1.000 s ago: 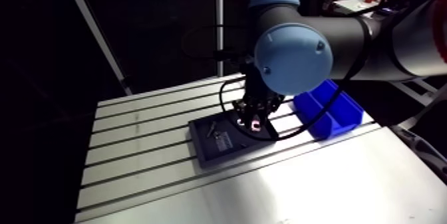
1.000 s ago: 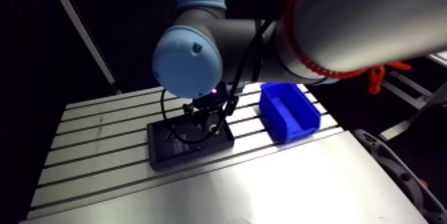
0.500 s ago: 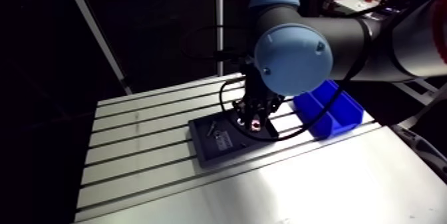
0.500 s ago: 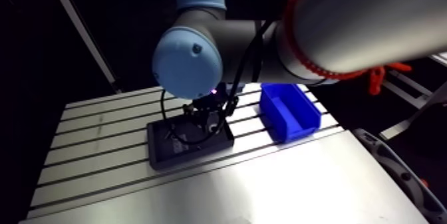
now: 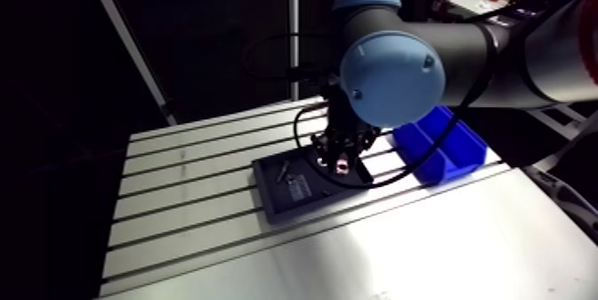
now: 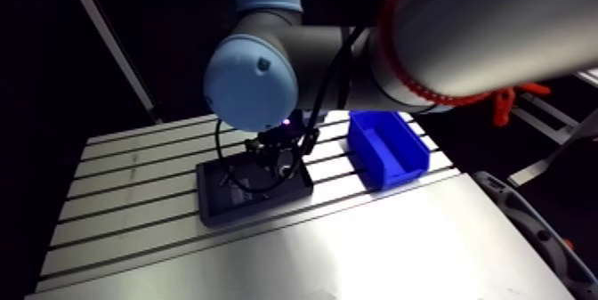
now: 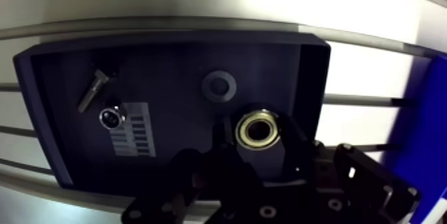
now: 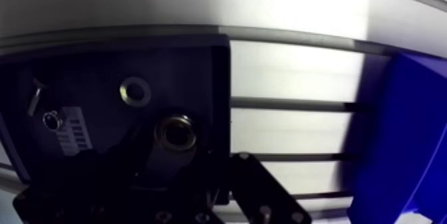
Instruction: Pick up the bearing and press it into the housing until flush.
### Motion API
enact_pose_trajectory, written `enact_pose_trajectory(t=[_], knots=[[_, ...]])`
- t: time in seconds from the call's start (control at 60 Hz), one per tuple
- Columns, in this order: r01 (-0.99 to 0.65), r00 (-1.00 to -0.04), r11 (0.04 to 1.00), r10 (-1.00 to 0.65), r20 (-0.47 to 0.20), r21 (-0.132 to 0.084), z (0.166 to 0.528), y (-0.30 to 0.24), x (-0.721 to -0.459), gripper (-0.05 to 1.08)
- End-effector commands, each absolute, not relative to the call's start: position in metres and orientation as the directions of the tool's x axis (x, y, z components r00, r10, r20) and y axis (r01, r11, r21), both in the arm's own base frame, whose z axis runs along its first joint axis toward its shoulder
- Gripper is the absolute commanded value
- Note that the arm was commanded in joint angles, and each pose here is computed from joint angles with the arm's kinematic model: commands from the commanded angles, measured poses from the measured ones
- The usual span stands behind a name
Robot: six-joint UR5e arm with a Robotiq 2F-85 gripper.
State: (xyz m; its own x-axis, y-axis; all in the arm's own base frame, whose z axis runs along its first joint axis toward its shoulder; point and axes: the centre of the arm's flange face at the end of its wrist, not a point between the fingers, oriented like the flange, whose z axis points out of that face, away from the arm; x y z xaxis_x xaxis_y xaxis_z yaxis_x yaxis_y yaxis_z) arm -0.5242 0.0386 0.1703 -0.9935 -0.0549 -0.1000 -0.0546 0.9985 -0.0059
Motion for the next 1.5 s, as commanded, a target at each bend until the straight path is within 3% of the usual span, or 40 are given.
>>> enact_pose_trajectory(t=[0.017,0.75,0.85,1.5], knots=[[-0.054,-0.993,0.999,-0.055,-0.104,-0.006,0.168,0.039,-0.525,0.51],[-0.056,-0.993,0.998,-0.056,-0.101,-0.006,0.170,0.039,-0.525,0.60],[-0.053,-0.994,0.998,-0.054,-0.092,-0.015,0.173,0.039,-0.527,0.63],[-0.037,-0.997,0.999,-0.037,-0.066,0.004,0.285,0.046,-0.552,0.67]])
